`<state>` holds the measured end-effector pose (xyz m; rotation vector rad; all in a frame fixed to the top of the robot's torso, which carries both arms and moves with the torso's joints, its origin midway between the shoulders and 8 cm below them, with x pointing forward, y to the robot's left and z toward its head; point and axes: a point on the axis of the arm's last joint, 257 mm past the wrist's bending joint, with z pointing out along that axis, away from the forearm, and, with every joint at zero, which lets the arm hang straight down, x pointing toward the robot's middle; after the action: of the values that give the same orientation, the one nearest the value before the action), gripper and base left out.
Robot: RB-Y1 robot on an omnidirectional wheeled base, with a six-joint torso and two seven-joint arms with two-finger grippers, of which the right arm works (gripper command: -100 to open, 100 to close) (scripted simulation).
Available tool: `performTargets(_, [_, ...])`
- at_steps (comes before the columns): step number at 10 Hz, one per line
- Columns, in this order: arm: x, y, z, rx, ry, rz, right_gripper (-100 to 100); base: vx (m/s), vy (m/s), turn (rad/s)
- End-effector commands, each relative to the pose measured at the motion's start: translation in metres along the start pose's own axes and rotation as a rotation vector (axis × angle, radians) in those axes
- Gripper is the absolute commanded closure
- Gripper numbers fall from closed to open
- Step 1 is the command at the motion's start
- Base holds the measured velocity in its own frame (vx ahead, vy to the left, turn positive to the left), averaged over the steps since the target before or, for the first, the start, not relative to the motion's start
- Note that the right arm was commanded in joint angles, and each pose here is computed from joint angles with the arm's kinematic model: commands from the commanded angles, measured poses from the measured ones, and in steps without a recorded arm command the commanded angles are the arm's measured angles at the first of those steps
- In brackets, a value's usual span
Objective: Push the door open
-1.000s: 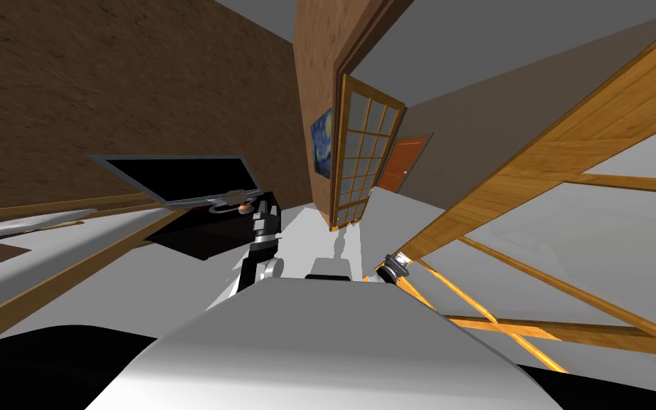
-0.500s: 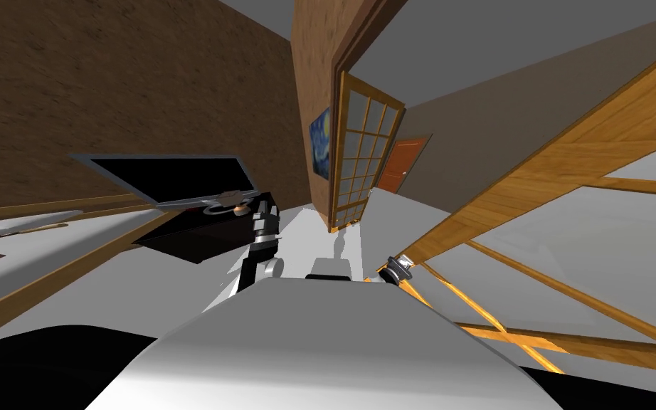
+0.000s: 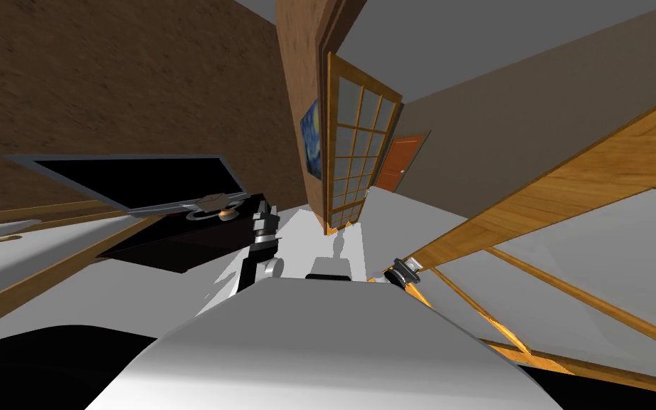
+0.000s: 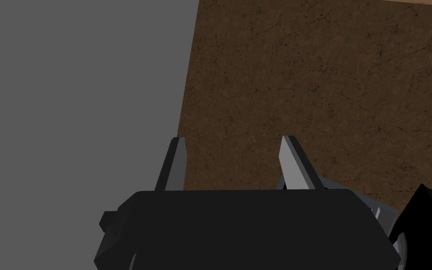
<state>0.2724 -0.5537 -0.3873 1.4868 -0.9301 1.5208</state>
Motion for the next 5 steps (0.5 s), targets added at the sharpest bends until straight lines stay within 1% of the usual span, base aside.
performTargets(1, [0.004,0.021,0.0085,-0.047,0.013,-0.005,100,0.173,-0.144,-0.080])
performTargets(2, [0.004,0.031,0.0117,-0.071,0.012,-0.005,100,0.176,-0.186,-0.065])
performTargets(3, [0.004,0.031,0.0117,-0.071,0.012,-0.005,100,0.122,-0.118,-0.025])
performTargets(4, [0.004,0.046,0.0151,-0.107,0.009,-0.004,100,0.157,-0.138,-0.095])
performTargets(5, [0.003,0.051,0.0159,-0.119,0.008,-0.003,100,0.183,-0.134,-0.065])
